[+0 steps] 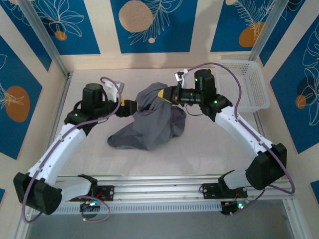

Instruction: Fold the inside-out t-shirt

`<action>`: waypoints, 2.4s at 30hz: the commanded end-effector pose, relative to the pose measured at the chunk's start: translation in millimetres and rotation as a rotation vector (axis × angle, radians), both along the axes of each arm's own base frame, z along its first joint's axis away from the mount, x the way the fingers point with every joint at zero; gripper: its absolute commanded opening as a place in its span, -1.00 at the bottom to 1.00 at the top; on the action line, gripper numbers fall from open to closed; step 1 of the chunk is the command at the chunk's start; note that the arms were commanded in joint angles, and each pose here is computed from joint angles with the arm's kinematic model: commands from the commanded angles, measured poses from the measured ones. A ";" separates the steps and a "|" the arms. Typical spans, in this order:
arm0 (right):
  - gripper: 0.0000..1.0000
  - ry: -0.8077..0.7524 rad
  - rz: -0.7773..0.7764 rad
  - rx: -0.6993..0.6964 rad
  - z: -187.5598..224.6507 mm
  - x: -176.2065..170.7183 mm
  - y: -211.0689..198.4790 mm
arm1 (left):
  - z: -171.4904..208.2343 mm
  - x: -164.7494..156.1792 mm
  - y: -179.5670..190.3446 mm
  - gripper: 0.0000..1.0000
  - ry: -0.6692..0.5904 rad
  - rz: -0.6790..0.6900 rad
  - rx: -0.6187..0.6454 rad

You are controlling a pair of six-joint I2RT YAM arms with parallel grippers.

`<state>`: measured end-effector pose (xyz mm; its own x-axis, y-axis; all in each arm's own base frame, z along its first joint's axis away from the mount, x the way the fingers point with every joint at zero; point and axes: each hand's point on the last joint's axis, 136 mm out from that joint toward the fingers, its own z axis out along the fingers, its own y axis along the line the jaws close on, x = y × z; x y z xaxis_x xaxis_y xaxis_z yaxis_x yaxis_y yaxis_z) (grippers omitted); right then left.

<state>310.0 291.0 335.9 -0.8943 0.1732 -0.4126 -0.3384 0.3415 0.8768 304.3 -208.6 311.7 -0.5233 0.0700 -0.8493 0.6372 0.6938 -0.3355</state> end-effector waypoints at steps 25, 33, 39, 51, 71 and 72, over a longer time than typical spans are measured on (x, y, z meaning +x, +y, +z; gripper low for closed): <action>-0.53 0.209 -0.061 -0.166 -134.7 47.0 -63.1 | 74.2 -0.7 -74.7 -1.00 0.342 -0.402 -0.510; -0.10 -0.160 -0.203 -0.176 -65.4 10.8 -78.0 | 42.3 5.5 -71.1 -1.00 0.442 -0.318 -0.429; -0.26 -0.727 -0.178 -0.384 -10.6 -35.4 -28.8 | 37.6 14.2 -71.4 -1.00 0.456 -0.282 -0.418; -0.01 -0.661 -0.013 -0.541 -29.6 1.5 35.4 | 37.5 12.9 -67.4 -1.00 0.466 -0.253 -0.403; -1.00 -0.233 0.151 0.076 43.7 -46.0 10.7 | -71.6 62.4 -0.4 -0.08 0.229 0.080 -0.048; -1.00 -0.209 0.139 0.076 39.9 -41.6 9.5 | -64.8 61.9 2.7 0.02 0.197 0.093 -0.046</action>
<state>276.9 296.5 372.4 -0.7321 0.1032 -0.6733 -0.6187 0.3128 0.7207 353.3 -214.1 224.4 -0.7885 -0.0126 -0.6150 0.4294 0.7045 -0.5650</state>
